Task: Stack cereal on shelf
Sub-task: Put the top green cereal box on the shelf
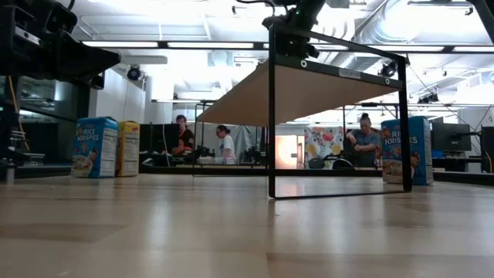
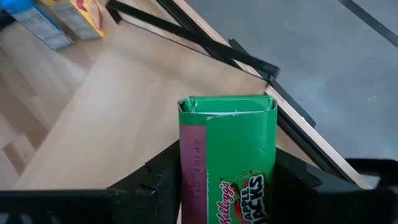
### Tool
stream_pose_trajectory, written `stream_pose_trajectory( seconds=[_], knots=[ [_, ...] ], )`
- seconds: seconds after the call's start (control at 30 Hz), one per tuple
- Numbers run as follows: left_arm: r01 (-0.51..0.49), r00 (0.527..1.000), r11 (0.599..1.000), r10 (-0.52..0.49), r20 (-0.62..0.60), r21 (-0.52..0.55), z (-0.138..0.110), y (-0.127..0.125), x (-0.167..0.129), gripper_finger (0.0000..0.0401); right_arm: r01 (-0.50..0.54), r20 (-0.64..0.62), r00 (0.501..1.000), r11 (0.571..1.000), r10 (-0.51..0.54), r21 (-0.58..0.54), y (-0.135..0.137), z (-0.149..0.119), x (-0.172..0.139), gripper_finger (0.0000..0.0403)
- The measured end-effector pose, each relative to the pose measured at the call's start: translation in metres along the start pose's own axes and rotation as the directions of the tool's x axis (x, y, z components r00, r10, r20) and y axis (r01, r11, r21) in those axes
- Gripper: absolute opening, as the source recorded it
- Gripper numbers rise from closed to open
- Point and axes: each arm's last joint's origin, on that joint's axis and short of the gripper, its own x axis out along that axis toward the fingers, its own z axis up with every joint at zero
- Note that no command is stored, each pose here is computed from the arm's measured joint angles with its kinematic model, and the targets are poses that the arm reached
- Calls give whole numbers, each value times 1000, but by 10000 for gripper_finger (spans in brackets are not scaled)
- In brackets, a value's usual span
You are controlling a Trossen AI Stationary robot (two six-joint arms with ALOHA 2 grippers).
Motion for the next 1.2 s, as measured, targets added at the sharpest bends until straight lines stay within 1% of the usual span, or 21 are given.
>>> stream_pose_trajectory(
  seconds=[0.37,0.6,0.8,0.97,1.1,1.2],
  knots=[
    [0,1000,1000,0,0,0,0,0,0,3,0,-10,1000,1000,0,2,2,1,10,203],
    [0,1000,1000,0,0,0,0,0,0,3,-10,62,998,1000,11,-23,4,8,10,213],
    [0,1000,1000,0,0,0,0,0,0,3,-3,53,999,999,6,-49,2,7,10,213],
    [0,1000,1000,0,0,0,0,0,0,3,0,67,998,997,5,-74,0,8,-1,213],
    [1,1000,1000,-1,0,0,0,0,0,3,3,88,996,998,3,-68,-3,14,-18,213],
    [0,1000,1000,0,0,0,0,0,0,3,6,86,996,996,2,-90,-4,16,-29,213]
  ],
)
